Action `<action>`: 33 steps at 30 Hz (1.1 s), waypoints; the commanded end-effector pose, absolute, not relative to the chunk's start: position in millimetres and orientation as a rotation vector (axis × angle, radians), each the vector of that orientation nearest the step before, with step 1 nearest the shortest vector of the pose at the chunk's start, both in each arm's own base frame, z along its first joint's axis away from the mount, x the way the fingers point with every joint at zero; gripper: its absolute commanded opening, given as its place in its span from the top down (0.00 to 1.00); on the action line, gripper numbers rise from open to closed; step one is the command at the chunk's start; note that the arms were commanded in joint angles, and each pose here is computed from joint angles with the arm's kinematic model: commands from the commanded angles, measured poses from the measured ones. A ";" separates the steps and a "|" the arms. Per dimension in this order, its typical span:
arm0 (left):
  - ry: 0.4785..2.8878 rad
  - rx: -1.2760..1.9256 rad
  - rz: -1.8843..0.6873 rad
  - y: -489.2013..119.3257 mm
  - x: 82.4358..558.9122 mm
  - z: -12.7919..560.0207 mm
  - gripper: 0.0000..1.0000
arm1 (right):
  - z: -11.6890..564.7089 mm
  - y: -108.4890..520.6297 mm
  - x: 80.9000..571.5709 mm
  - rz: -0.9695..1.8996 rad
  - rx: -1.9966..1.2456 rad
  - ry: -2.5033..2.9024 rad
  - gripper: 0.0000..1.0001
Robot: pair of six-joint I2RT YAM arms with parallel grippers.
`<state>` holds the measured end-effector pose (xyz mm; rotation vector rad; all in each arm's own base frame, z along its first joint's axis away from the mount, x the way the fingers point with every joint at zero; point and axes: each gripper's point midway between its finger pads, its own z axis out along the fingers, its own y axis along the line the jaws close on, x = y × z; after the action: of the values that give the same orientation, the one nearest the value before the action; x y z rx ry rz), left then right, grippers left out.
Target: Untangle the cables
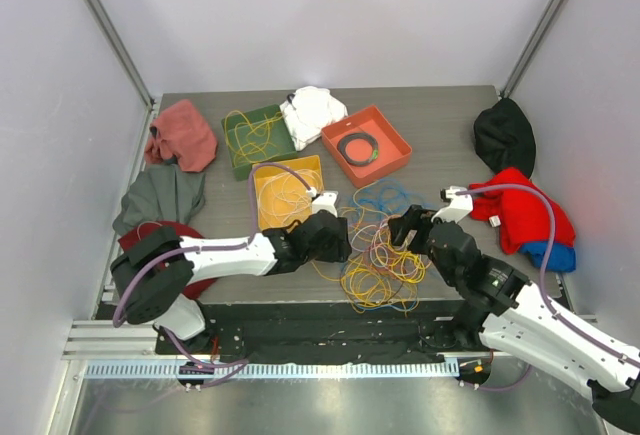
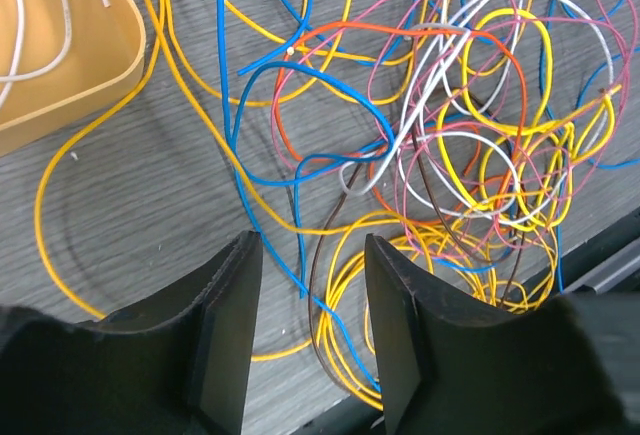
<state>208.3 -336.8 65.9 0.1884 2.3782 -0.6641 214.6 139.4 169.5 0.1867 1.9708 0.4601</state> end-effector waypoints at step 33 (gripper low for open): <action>2.098 0.239 -0.642 -312.4 231.4 209.2 1.00 | 182.0 130.0 215.0 0.459 0.241 1.925 0.22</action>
<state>221.7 -315.9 99.8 0.1946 2.3318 -0.5891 210.3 130.5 168.8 0.2037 1.9721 0.4422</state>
